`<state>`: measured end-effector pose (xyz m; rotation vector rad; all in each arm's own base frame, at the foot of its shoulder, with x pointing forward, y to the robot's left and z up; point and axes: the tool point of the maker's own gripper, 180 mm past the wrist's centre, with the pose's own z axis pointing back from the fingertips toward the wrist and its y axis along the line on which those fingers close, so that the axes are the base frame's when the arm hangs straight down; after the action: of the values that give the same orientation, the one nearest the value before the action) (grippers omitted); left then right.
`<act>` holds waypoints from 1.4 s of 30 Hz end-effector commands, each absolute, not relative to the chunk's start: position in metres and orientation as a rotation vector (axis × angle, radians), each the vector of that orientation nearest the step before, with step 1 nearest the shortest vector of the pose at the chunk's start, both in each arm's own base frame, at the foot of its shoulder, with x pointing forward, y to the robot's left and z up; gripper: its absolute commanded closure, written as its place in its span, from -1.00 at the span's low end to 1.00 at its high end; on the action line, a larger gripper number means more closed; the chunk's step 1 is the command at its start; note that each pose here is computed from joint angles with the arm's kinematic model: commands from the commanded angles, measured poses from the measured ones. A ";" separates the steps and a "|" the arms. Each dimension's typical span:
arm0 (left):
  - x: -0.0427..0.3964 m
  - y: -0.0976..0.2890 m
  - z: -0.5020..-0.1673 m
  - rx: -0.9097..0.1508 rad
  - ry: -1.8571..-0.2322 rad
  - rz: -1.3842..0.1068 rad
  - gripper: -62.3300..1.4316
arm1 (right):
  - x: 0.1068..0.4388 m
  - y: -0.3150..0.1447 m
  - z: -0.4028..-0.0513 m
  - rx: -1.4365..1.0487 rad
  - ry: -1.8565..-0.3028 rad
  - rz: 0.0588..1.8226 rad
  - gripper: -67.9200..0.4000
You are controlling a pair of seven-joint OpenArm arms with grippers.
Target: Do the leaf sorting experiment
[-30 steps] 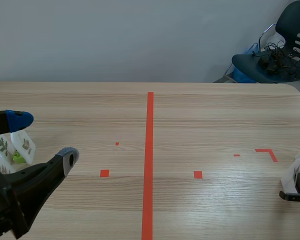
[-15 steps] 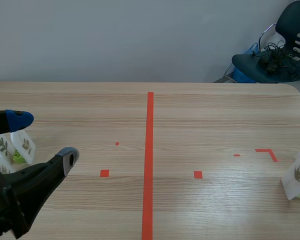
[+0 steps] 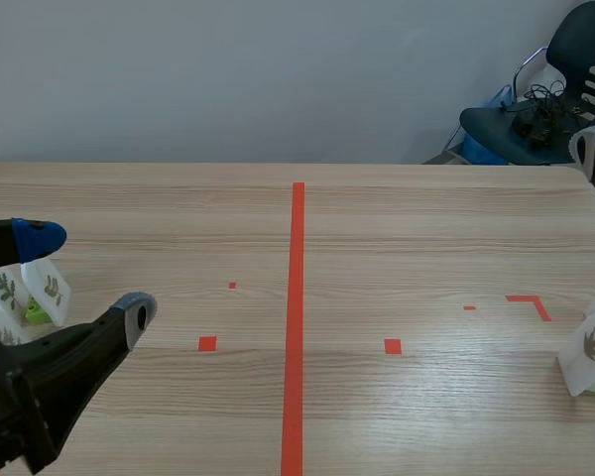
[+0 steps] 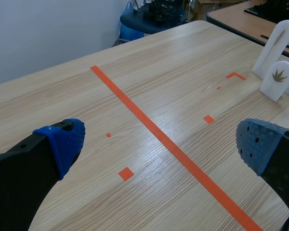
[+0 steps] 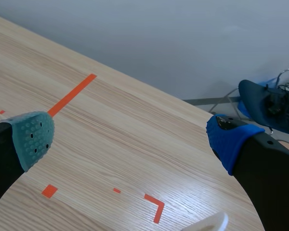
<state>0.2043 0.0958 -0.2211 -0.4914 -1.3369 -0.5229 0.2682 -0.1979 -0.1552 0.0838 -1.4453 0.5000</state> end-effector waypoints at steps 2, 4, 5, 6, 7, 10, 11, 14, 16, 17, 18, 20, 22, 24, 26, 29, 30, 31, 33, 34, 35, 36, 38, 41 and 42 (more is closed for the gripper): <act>0.205 0.092 -0.213 -0.512 -1.364 -0.524 -1.00 | 0.266 -0.183 -0.166 0.168 -1.419 0.529 -1.00; 0.205 0.092 -0.213 -0.512 -1.364 -0.524 -1.00 | 0.263 -0.166 -0.176 0.227 -1.386 0.558 -1.00; 0.205 0.092 -0.213 -0.512 -1.364 -0.524 -1.00 | 0.261 -0.158 -0.180 0.254 -1.373 0.567 -1.00; 0.205 0.092 -0.212 -0.512 -1.365 -0.524 -1.00 | 0.259 -0.148 -0.186 0.290 -1.356 0.578 -1.00; 0.205 0.092 -0.212 -0.512 -1.365 -0.524 -1.00 | 0.257 -0.138 -0.191 0.324 -1.341 0.587 -1.00; 0.205 0.092 -0.212 -0.512 -1.365 -0.524 -1.00 | 0.247 -0.109 -0.209 0.415 -1.271 0.618 -1.00; 0.205 0.092 -0.212 -0.512 -1.365 -0.524 -1.00 | 0.244 -0.101 -0.215 0.436 -1.245 0.629 -1.00; 0.205 0.092 -0.212 -0.512 -1.365 -0.524 -1.00 | 0.235 -0.080 -0.228 0.490 -1.185 0.647 -1.00; 0.205 0.092 -0.212 -0.512 -1.365 -0.524 -1.00 | 0.230 -0.071 -0.233 0.513 -1.166 0.666 -1.00; 0.205 0.092 -0.212 -0.512 -1.365 -0.524 -1.00 | 0.229 -0.068 -0.235 0.518 -1.160 0.670 -1.00; 0.205 0.092 -0.212 -0.512 -1.365 -0.524 -1.00 | 0.228 -0.066 -0.236 0.520 -1.155 0.673 -1.00; 0.205 0.092 -0.213 -0.512 -1.364 -0.524 -1.00 | 0.227 -0.065 -0.237 0.519 -1.152 0.679 -1.00; 0.205 0.092 -0.213 -0.512 -1.364 -0.524 -1.00 | 0.227 -0.065 -0.237 0.519 -1.152 0.680 -1.00; 0.205 0.092 -0.213 -0.512 -1.364 -0.524 -1.00 | 0.228 -0.064 -0.234 0.527 -1.169 0.677 -1.00; 0.205 0.092 -0.213 -0.512 -1.364 -0.524 -1.00 | 0.229 -0.063 -0.231 0.534 -1.186 0.673 -1.00; 0.205 0.092 -0.213 -0.512 -1.364 -0.524 -1.00 | 0.229 -0.063 -0.229 0.537 -1.195 0.672 -1.00; 0.205 0.092 -0.213 -0.512 -1.364 -0.524 -1.00 | 0.229 -0.063 -0.229 0.536 -1.194 0.673 -1.00; 0.205 0.092 -0.213 -0.512 -1.364 -0.524 -1.00 | 0.229 -0.063 -0.229 0.535 -1.192 0.675 -1.00; 0.205 0.092 -0.213 -0.512 -1.364 -0.524 -1.00 | 0.229 -0.063 -0.229 0.534 -1.192 0.677 -1.00; 0.205 0.092 -0.213 -0.512 -1.364 -0.524 -1.00 | 0.229 -0.064 -0.229 0.534 -1.192 0.676 -1.00; 0.205 0.092 -0.213 -0.512 -1.364 -0.524 -1.00 | 0.229 -0.063 -0.229 0.535 -1.192 0.676 -1.00; 0.205 0.092 -0.213 -0.512 -1.364 -0.524 -1.00 | 0.229 -0.063 -0.229 0.535 -1.192 0.676 -1.00; 0.205 0.092 -0.213 -0.512 -1.364 -0.524 -1.00 | 0.229 -0.063 -0.229 0.535 -1.192 0.676 -1.00; 0.205 0.092 -0.213 -0.512 -1.364 -0.524 -1.00 | 0.229 -0.063 -0.229 0.535 -1.192 0.676 -1.00; 0.205 0.092 -0.213 -0.512 -1.364 -0.524 -1.00 | 0.229 -0.063 -0.229 0.535 -1.192 0.676 -1.00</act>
<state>0.2043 0.0958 -0.2211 -0.4915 -1.3373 -0.5229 0.2252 -0.0602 -0.2349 0.5404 -1.1676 0.6771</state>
